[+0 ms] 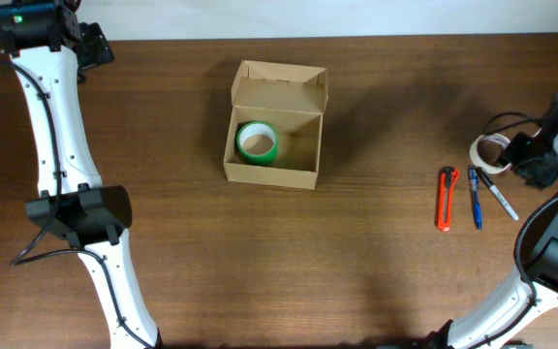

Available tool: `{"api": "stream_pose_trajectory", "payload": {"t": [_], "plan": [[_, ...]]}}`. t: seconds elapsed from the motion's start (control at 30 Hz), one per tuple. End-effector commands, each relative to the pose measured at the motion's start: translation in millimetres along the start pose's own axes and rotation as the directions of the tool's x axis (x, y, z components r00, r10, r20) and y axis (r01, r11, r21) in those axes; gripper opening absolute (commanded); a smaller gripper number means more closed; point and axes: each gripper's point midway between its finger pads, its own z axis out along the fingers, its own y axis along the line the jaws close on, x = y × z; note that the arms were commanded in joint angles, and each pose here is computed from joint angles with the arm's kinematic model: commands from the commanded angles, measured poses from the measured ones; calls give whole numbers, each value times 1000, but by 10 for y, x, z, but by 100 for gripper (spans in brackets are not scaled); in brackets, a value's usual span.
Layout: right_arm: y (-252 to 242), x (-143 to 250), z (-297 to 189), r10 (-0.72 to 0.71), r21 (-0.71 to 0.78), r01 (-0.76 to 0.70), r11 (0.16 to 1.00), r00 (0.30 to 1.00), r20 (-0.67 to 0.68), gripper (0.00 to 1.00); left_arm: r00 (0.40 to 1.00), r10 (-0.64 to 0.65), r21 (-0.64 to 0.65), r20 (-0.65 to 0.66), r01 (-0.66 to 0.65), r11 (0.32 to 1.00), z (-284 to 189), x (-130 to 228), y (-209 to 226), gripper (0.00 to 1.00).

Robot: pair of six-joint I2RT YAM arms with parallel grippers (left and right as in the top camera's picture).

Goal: Pack container
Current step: 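Move the right gripper to the white masking tape roll, then grasp the white masking tape with the right gripper and lift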

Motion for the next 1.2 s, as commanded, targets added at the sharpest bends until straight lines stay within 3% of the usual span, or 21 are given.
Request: {"api": "stream_pose_trajectory", "payload": {"t": [0.0, 0.4, 0.77, 0.83, 0.9, 0.97, 1.1, 1.17], "plan": [[75, 93, 121, 5, -35, -5, 999, 1000, -17, 57, 1000, -12, 1, -13, 12, 1000, 68, 18, 5, 100], [242, 65, 342, 30, -118, -33, 993, 999, -22, 57, 1000, -12, 1, -13, 12, 1000, 68, 18, 5, 100], [212, -55, 423, 110, -95, -108, 990, 994, 18, 57, 1000, -12, 1, -13, 12, 1000, 68, 18, 5, 100], [213, -46, 460, 129, -94, -127, 987, 992, 11, 50, 1000, -12, 1, -13, 12, 1000, 68, 18, 5, 100], [214, -27, 502, 144, -91, -144, 985, 990, 0, 28, 1000, -12, 1, -13, 12, 1000, 68, 18, 5, 100], [212, -14, 525, 158, -88, -158, 983, 987, -8, 17, 1000, -12, 1, -13, 12, 1000, 68, 18, 5, 100], [212, -13, 527, 169, -88, -169, 982, 986, -9, 4, 1000, -12, 1, -13, 12, 1000, 68, 18, 5, 100], [211, -11, 524, 168, -87, -168, 982, 986, -10, 4, 1000, -12, 1, -13, 12, 1000, 68, 18, 5, 100]]}}
